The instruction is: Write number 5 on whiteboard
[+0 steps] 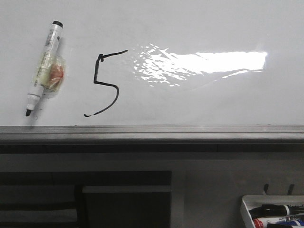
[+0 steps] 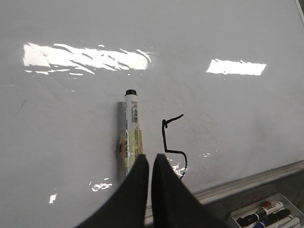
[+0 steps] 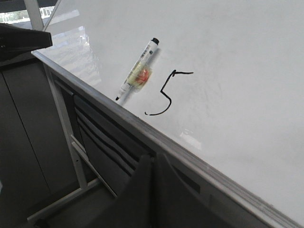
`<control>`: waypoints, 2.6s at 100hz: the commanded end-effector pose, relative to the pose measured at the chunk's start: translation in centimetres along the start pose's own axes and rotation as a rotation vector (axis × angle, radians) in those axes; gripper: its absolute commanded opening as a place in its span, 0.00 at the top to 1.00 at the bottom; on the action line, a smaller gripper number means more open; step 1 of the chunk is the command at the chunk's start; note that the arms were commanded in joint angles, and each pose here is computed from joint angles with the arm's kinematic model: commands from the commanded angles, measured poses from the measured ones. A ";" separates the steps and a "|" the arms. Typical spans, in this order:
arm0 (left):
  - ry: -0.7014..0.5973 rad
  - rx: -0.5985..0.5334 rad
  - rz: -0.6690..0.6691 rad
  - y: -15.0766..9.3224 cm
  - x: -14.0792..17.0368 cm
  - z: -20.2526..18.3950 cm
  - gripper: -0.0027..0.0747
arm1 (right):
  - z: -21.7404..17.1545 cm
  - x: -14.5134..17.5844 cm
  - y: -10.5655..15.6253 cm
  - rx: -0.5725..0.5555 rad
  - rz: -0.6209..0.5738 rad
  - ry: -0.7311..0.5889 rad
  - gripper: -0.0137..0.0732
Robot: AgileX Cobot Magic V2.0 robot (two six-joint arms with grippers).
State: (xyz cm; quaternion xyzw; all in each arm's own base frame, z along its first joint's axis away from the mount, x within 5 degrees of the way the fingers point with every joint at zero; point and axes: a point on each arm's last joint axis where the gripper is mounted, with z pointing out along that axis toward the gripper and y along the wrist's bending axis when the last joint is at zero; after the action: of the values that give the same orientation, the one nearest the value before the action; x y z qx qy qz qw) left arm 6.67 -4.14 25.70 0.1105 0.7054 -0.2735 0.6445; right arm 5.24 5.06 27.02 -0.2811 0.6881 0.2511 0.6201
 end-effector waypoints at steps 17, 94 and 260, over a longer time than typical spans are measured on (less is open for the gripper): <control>-0.088 0.046 -0.002 -0.6 -1.5 0.0 0.99 | -0.2 0.1 0.0 0.003 -0.025 -0.069 0.91; -0.075 0.030 -0.178 -0.4 -1.4 0.0 0.99 | -0.2 0.2 0.0 0.003 -0.025 -0.066 0.91; 0.051 -0.562 0.102 4.5 6.5 -3.1 0.99 | -0.2 0.2 0.0 0.003 -0.025 -0.066 0.91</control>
State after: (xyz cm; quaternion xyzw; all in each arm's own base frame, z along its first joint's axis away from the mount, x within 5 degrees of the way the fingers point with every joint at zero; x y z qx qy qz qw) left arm 5.34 -0.07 18.23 -0.0269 0.7866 -0.0278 0.6163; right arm 5.02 4.83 25.44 -0.2845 0.6946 0.2469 0.6130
